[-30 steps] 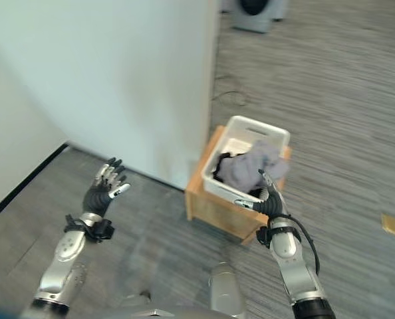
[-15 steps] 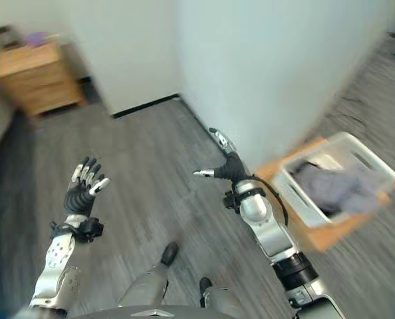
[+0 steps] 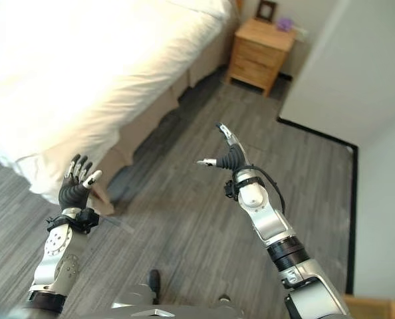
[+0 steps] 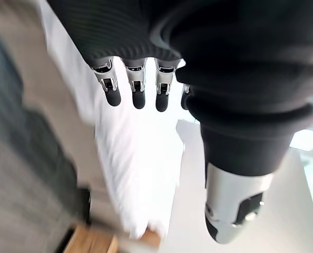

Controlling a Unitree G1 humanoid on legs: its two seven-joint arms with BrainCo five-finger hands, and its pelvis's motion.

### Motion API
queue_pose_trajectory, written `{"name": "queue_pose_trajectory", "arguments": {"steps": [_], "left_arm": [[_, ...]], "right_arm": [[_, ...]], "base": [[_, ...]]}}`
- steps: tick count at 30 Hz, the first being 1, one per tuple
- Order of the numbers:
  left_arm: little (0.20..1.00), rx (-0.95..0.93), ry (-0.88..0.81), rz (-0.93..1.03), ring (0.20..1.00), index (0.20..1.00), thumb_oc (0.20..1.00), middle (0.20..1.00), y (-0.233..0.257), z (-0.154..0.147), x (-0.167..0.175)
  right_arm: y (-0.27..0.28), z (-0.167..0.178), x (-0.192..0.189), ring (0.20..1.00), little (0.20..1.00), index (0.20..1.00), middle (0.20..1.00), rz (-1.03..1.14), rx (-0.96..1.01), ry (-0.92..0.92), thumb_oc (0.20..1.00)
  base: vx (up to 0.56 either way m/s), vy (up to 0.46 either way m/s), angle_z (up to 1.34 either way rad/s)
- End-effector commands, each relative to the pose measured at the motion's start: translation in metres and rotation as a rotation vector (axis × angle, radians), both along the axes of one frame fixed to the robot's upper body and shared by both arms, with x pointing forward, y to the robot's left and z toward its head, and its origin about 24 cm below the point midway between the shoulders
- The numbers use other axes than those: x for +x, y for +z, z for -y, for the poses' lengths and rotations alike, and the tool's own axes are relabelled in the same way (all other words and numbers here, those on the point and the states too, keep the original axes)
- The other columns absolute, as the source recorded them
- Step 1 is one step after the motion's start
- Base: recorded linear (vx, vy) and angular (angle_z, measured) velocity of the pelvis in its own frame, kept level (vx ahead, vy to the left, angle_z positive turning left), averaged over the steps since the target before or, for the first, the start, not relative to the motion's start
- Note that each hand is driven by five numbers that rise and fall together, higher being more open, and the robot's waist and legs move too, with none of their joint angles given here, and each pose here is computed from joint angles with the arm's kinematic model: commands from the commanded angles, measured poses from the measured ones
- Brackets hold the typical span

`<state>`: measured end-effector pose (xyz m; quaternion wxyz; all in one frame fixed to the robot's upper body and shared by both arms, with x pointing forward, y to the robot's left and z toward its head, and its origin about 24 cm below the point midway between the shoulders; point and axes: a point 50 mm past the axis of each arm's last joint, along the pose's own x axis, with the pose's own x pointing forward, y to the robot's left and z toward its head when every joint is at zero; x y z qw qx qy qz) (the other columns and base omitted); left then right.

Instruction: Pick up bed clothes into laundry basket.

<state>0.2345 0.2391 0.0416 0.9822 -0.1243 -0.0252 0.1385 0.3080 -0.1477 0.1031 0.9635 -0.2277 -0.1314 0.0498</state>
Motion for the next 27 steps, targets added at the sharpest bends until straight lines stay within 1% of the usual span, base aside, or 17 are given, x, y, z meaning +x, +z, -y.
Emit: {"name": "queue_pose_trajectory", "arguments": {"steps": [1,4,5,6,10,13,14,16,25,26,27], "left_arm": [[1.000,0.155,0.024,0.146,1.000,1.000,1.000,1.000,0.040,-0.012,0.010],[1.000,0.241,0.081,0.172,1.000,1.000,1.000,1.000,0.051,-0.018,0.014],[1.000,0.241,0.081,0.172,1.000,1.000,1.000,1.000,0.051,-0.018,0.014],[1.000,0.253,0.087,0.171,1.000,1.000,1.000,1.000,0.050,-0.012,0.020],[1.000,0.252,0.077,0.203,1.000,1.000,1.000,1.000,0.056,-0.003,0.033],[1.000,0.259,0.074,0.192,1.000,1.000,1.000,1.000,0.057,-0.005,0.036],[1.000,0.289,0.079,0.194,1.000,1.000,1.000,1.000,0.060,-0.007,0.038],[1.000,0.287,0.091,0.204,1.000,1.000,1.000,1.000,0.062,-0.008,0.039],[1.000,0.339,0.107,0.144,1.000,1.000,1.000,1.000,0.053,-0.018,0.035],[1.000,0.404,0.079,0.128,1.000,1.000,1.000,1.000,0.053,-0.016,0.031],[1.000,0.403,0.113,0.126,1.000,1.000,1.000,1.000,0.054,-0.027,0.025]], "right_arm": [[0.010,-0.010,-0.005,1.000,1.000,1.000,1.000,0.034,0.142,0.079,1.000],[0.014,-0.019,-0.006,1.000,1.000,1.000,1.000,0.030,0.320,0.117,1.000],[0.014,-0.019,-0.006,1.000,1.000,1.000,1.000,0.030,0.320,0.117,1.000],[0.009,-0.017,-0.010,1.000,1.000,1.000,1.000,0.013,0.422,0.116,1.000],[0.015,-0.017,-0.009,1.000,1.000,1.000,1.000,0.031,0.486,0.140,1.000],[0.015,-0.013,-0.009,1.000,1.000,1.000,1.000,0.032,0.516,0.138,1.000],[0.016,-0.016,-0.007,1.000,1.000,1.000,1.000,0.020,0.515,0.157,1.000],[0.017,-0.019,-0.007,1.000,1.000,1.000,1.000,0.018,0.519,0.181,1.000],[0.008,-0.029,-0.004,1.000,1.000,1.000,1.000,-0.045,0.567,0.211,1.000],[0.006,-0.036,-0.006,1.000,1.000,1.000,1.000,-0.060,0.572,0.241,1.000],[0.007,-0.035,-0.006,1.000,1.000,1.000,1.000,-0.057,0.564,0.250,1.000]], "base": [[0.00,0.243,0.48],[-0.04,0.157,1.19],[0.17,0.216,1.25],[0.24,0.216,1.02],[0.21,0.072,1.95],[0.08,-0.075,1.87],[0.10,-0.143,2.17],[0.09,-0.092,1.56],[0.13,-0.047,-0.34],[0.06,-0.052,-0.03],[0.04,-0.033,-0.05]]}}
